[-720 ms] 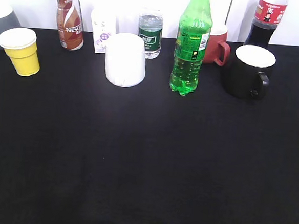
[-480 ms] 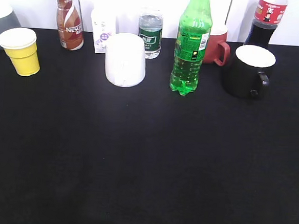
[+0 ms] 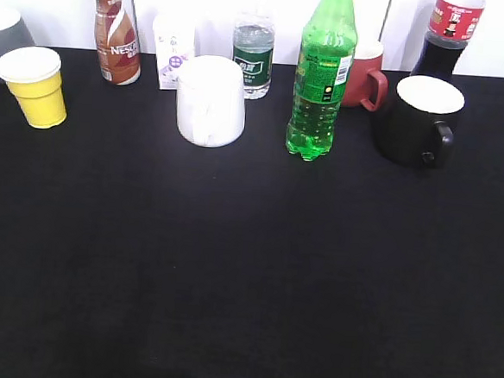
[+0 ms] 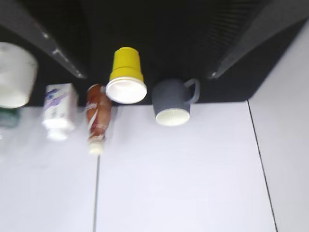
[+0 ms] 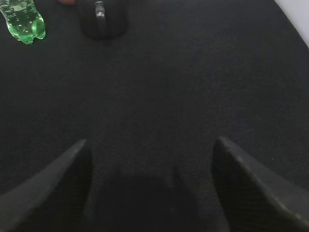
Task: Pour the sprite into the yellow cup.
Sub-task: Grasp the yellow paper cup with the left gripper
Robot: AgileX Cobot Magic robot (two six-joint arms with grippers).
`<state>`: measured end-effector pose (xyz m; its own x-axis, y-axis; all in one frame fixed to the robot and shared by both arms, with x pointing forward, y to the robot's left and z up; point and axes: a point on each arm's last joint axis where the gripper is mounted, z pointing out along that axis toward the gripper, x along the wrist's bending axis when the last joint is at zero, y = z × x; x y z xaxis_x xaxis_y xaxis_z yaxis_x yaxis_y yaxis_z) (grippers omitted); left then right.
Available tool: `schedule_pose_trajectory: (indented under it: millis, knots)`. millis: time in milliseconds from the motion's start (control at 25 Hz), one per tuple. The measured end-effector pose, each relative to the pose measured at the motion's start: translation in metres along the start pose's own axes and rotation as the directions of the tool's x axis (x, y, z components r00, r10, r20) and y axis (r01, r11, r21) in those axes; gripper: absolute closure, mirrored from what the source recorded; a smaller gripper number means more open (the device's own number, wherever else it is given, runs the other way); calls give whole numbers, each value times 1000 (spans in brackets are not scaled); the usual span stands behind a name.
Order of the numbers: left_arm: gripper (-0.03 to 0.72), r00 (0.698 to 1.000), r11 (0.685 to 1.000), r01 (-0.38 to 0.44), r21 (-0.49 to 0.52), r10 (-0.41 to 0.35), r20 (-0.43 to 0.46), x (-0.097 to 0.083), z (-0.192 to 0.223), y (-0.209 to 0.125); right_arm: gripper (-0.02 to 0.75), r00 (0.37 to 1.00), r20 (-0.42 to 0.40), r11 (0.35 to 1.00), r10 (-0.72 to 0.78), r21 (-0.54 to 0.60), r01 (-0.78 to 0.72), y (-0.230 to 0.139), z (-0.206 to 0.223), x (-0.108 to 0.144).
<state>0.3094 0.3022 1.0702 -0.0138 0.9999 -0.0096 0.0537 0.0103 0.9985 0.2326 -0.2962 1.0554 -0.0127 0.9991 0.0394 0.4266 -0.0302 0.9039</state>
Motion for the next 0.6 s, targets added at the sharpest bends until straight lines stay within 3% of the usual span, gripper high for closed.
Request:
schedule_pose_trajectory:
  millis: [240,480,600]
  knots:
    - [91,1000,998,-18,53,19,-15,3,88,-55,152,1000,0,1000,0,0,0,0,0,0]
    - [87,988,979,-118,166,98,121,-12,160,-103,152,1000,0,1000,0,0,0,0,0,0]
    - [65,983,971,-133,198,103,154,-15,193,-121,152,1000,0,1000,0,0,0,0,0,0]
